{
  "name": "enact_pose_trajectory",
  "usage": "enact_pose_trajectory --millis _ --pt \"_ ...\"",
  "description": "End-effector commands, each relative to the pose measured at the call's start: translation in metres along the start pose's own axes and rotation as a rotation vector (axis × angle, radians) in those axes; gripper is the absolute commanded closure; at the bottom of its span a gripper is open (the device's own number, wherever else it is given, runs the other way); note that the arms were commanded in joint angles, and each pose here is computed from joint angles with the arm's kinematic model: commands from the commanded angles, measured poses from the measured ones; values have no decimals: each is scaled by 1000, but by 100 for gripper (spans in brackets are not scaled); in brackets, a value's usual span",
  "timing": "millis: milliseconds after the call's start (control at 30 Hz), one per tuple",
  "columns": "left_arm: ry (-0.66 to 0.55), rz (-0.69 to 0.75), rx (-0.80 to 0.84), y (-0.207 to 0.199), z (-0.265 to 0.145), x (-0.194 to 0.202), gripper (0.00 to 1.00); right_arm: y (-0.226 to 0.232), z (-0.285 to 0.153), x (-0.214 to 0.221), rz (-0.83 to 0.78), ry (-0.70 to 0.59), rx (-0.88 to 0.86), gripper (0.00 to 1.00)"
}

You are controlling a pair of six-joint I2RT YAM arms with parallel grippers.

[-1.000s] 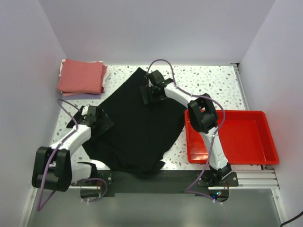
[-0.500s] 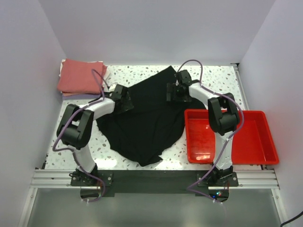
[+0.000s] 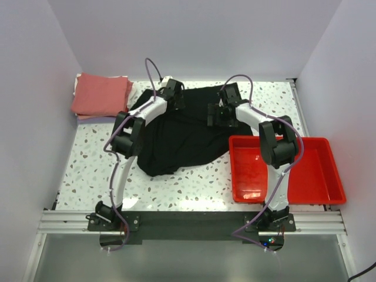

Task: Fold and stack the t-shirts
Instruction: Flatten the tshirt out

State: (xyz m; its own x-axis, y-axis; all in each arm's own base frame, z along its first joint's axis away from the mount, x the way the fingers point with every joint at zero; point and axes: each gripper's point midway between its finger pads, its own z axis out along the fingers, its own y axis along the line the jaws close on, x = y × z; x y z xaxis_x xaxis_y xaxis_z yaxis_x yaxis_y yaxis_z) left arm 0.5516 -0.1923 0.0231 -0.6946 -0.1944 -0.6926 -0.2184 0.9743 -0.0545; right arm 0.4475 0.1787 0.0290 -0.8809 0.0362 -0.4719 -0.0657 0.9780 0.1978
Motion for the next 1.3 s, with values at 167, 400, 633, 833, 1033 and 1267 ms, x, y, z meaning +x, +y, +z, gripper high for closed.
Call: enact_pose_trajectory --millis 167,400,633,833,1033,1267 --pt "-59 -44 52 55 38 -83 0 26 3 6 -50 67 -148 1" --pt "-295 38 206 10 -73 -158 0 54 -24 -40 -115 -26 -220 1" --pt "-208 -25 160 38 -143 -126 0 64 -63 -32 -143 -78 -233 1" --pt "-90 -197 198 87 -208 -4 0 82 -107 11 -179 -124 -272 1" --pt "41 -347 65 154 -238 112 0 94 -141 57 -179 -146 -357 1" --pt "52 -433 -36 192 -243 158 0 81 -158 83 -173 -145 -359 1"
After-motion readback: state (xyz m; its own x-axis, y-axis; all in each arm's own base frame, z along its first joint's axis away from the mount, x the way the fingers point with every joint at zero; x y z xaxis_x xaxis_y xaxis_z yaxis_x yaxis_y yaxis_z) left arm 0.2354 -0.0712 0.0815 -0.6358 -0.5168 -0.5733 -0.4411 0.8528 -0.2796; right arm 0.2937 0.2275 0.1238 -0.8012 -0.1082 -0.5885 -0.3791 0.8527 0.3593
